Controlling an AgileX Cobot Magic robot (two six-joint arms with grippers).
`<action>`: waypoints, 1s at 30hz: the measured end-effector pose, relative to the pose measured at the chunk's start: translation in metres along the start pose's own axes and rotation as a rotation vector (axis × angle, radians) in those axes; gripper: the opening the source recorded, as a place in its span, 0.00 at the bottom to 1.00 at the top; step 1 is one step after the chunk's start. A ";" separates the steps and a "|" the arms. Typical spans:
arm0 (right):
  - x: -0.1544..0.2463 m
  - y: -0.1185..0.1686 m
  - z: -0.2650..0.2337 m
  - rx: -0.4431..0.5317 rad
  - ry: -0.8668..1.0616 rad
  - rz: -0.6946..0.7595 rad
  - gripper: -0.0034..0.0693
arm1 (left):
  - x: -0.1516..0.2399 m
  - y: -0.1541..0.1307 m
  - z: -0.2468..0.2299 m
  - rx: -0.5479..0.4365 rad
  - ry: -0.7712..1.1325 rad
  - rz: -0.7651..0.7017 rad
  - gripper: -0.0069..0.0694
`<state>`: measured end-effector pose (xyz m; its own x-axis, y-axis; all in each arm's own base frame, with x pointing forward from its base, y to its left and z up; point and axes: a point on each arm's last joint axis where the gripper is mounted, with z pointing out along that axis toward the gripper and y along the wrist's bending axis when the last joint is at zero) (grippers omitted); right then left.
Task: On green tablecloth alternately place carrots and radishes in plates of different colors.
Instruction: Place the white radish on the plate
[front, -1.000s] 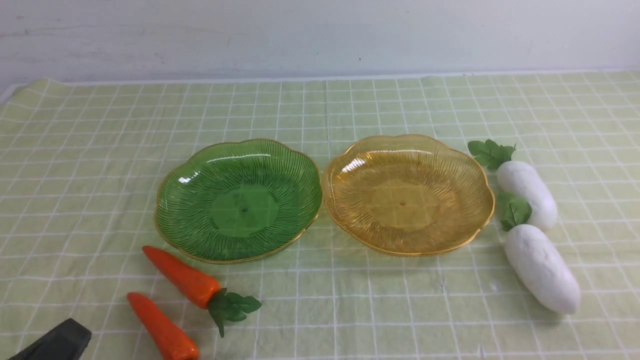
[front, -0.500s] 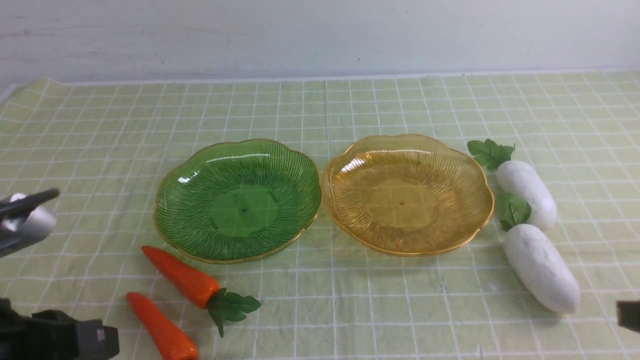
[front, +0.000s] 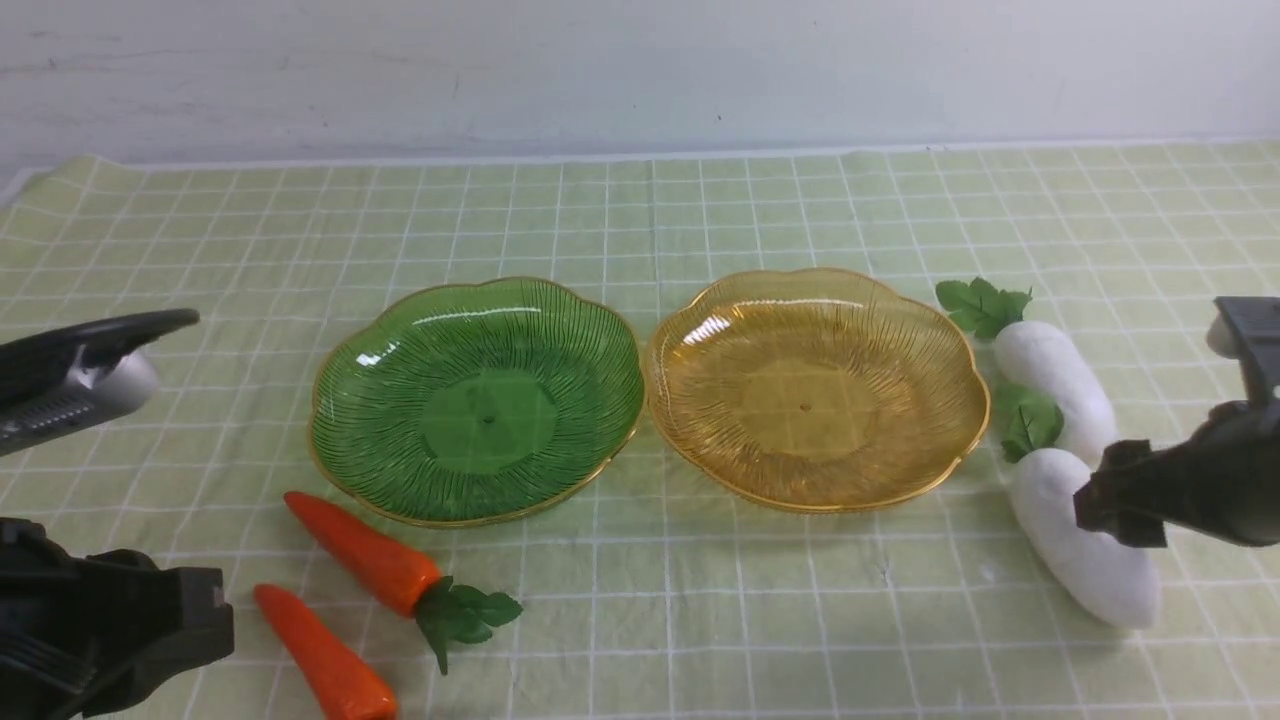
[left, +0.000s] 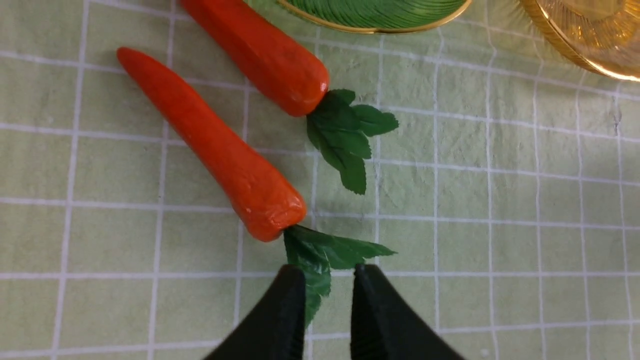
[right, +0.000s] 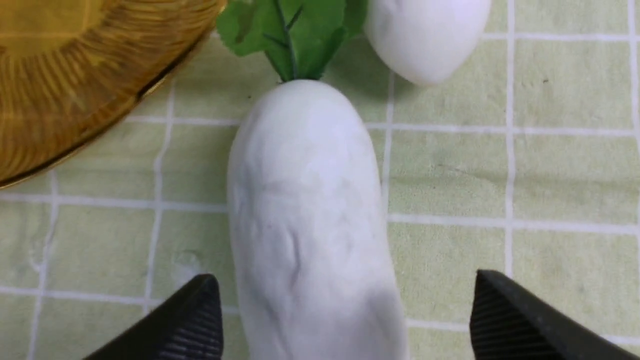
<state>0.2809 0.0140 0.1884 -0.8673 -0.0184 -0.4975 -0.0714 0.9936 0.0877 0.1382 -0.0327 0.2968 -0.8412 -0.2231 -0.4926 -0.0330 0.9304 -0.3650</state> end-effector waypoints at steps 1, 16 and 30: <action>0.001 -0.001 0.006 0.001 0.014 0.000 0.90 | 0.000 0.000 0.000 0.000 -0.001 0.001 0.26; 0.002 0.004 0.024 -0.063 0.193 0.073 0.65 | 0.000 0.000 0.000 0.000 -0.002 0.001 0.26; -0.084 0.077 -0.035 -0.282 -0.196 -0.072 0.65 | 0.000 0.000 0.000 0.000 -0.002 0.001 0.26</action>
<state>0.3308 0.0884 0.2673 -0.7463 -0.0382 -0.6645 -0.2856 0.9202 0.2679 0.1383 -0.0327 0.2969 -0.8403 -0.2224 -0.4945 -0.0318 0.9307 -0.3645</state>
